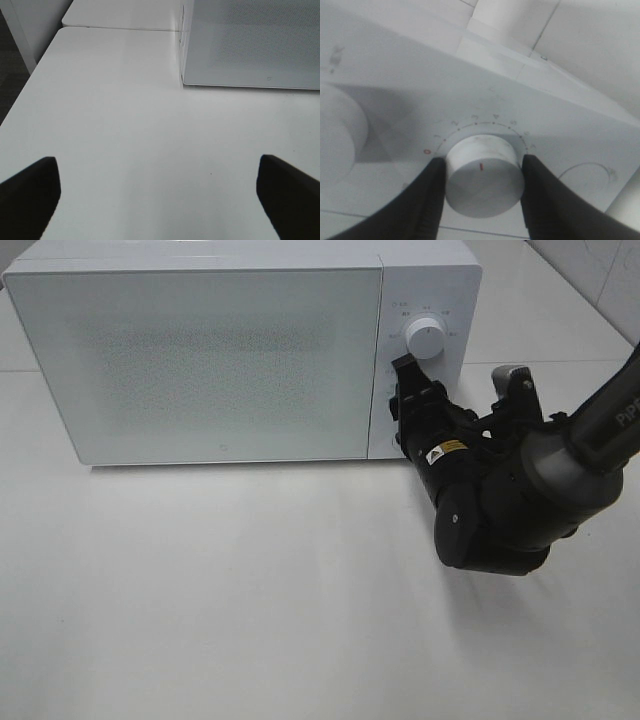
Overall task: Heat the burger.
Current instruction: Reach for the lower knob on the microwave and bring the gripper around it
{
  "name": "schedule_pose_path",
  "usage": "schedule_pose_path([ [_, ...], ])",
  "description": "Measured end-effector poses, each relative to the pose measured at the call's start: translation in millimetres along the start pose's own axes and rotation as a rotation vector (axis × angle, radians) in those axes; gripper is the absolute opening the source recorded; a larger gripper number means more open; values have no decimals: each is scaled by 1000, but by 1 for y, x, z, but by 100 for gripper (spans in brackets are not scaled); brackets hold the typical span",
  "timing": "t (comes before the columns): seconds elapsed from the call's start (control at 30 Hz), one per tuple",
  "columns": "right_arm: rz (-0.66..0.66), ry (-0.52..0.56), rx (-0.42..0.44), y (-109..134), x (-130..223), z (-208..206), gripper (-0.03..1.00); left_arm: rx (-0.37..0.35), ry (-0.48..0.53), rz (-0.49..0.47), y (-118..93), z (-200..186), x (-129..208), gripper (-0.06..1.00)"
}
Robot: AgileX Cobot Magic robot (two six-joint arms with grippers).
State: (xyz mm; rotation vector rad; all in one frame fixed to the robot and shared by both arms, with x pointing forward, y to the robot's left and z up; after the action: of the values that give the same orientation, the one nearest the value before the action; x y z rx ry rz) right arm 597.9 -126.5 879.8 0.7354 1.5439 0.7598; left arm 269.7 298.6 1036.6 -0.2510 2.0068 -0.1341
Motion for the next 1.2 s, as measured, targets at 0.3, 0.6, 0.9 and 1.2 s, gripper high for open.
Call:
schedule_pose_path([
  [0.3, 429, -14, 5, -1, -1, 0, 43, 0, 0, 0, 0, 0, 0, 99],
  [0.6, 559, -17, 4, -1, -1, 0, 43, 0, 0, 0, 0, 0, 0, 99],
  [0.9, 560, -17, 4, -1, -1, 0, 43, 0, 0, 1, 0, 0, 0, 99],
  [1.2, 551, -25, 8, -2, -2, 0, 43, 0, 0, 1, 0, 0, 0, 99],
])
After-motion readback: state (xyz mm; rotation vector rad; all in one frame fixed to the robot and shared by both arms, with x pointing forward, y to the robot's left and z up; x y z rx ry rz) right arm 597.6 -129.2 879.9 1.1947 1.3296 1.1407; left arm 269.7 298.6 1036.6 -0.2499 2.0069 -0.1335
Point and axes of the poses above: a point on each arm's last joint axis where the gripper is mounted, z pointing out along that axis toward the gripper, y along the wrist's bending axis when the last joint is at zero, x = y × z, the point moved 4 cm from there along z, pointing out along that axis toward the gripper, and after that the axes turned 12 degrees about -z, right-handed, at the moved point
